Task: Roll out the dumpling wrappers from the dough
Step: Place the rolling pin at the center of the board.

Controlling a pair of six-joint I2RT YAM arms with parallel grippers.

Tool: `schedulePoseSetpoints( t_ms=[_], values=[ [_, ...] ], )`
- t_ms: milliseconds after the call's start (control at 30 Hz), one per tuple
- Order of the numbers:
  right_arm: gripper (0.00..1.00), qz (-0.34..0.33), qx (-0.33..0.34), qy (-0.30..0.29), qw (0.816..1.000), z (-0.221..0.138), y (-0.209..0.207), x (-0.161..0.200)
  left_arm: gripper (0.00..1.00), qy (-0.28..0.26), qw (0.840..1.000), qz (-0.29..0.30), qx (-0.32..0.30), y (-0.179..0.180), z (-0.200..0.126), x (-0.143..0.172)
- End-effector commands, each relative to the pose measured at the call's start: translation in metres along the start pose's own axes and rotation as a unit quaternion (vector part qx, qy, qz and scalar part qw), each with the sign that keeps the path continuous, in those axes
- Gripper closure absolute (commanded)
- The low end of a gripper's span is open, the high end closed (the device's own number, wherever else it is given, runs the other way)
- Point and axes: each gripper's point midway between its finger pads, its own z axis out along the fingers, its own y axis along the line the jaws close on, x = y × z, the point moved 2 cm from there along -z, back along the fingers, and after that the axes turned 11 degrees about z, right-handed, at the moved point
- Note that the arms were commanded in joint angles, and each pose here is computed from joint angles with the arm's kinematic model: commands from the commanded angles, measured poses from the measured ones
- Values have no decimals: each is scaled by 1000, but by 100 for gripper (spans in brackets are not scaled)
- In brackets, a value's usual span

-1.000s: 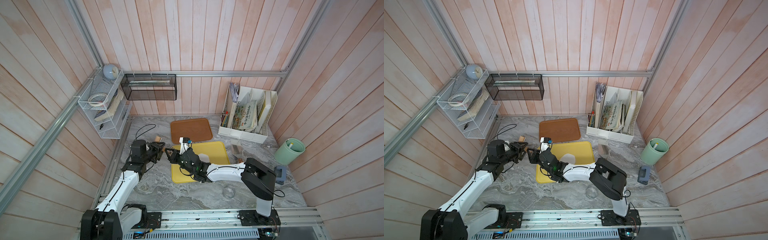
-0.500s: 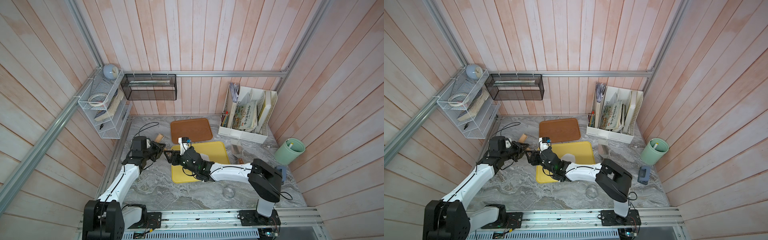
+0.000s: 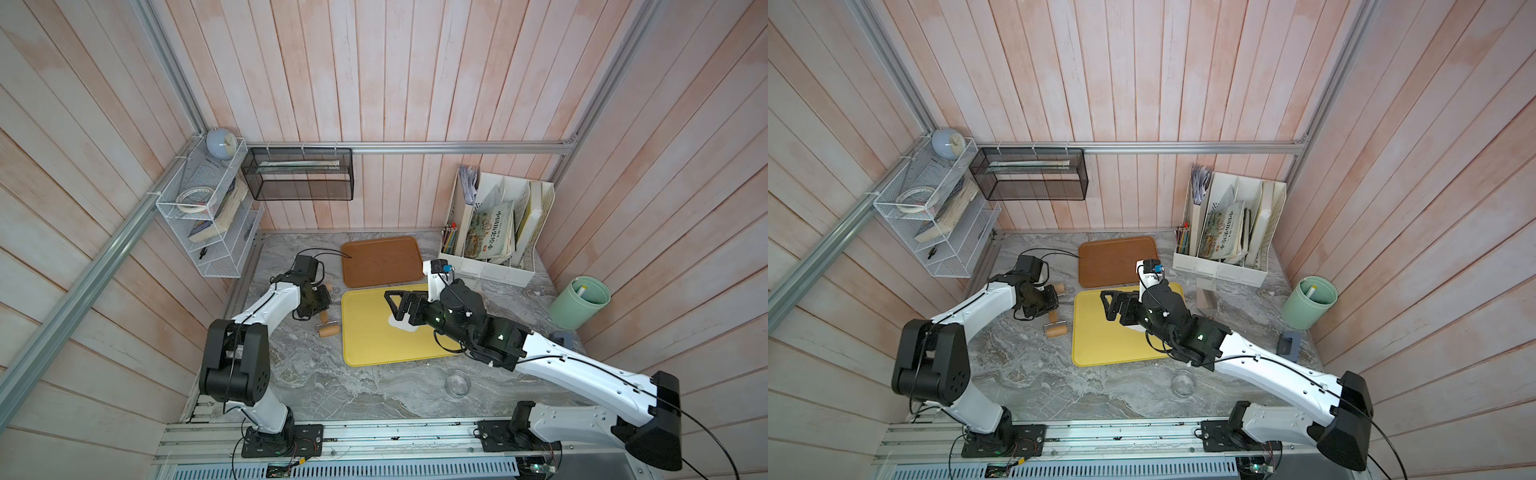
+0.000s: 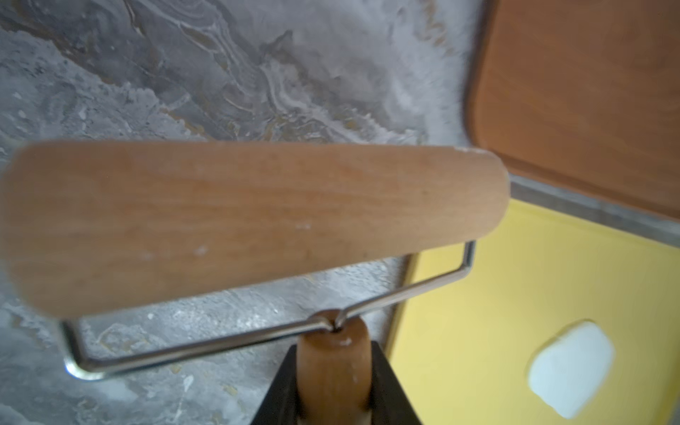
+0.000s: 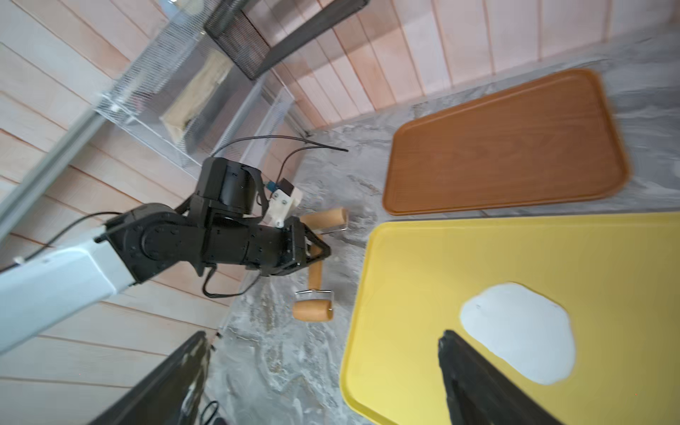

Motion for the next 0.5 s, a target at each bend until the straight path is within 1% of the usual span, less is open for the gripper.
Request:
schedulePoseSetpoints(
  t_ms=[0, 67, 133, 233, 300, 333, 433, 467],
  values=[
    [2, -36, 124, 38, 991, -10, -60, 8, 100, 27, 996, 53, -61, 16, 6, -3],
    [2, -14, 159, 40, 986, -17, -83, -2, 99, 42, 995, 57, -69, 18, 19, -1],
    [2, 4, 172, 41, 984, -23, -98, -7, 97, 52, 995, 64, -58, 14, 29, 1],
    [2, 16, 183, 36, 982, -32, -113, -11, 94, 60, 994, 67, -64, 15, 36, 6],
    [2, 19, 191, 37, 981, -35, -120, -11, 89, 62, 993, 65, -70, 18, 38, 9],
    [2, 23, 200, 41, 979, -36, -126, -9, 84, 63, 993, 65, -75, 20, 39, 10],
    [2, 33, 228, 53, 972, -37, -142, -4, 76, 67, 992, 65, -84, 24, 40, 14],
    [2, 37, 237, 59, 969, -37, -147, -2, 72, 69, 992, 66, -84, 24, 40, 16]
  ],
)
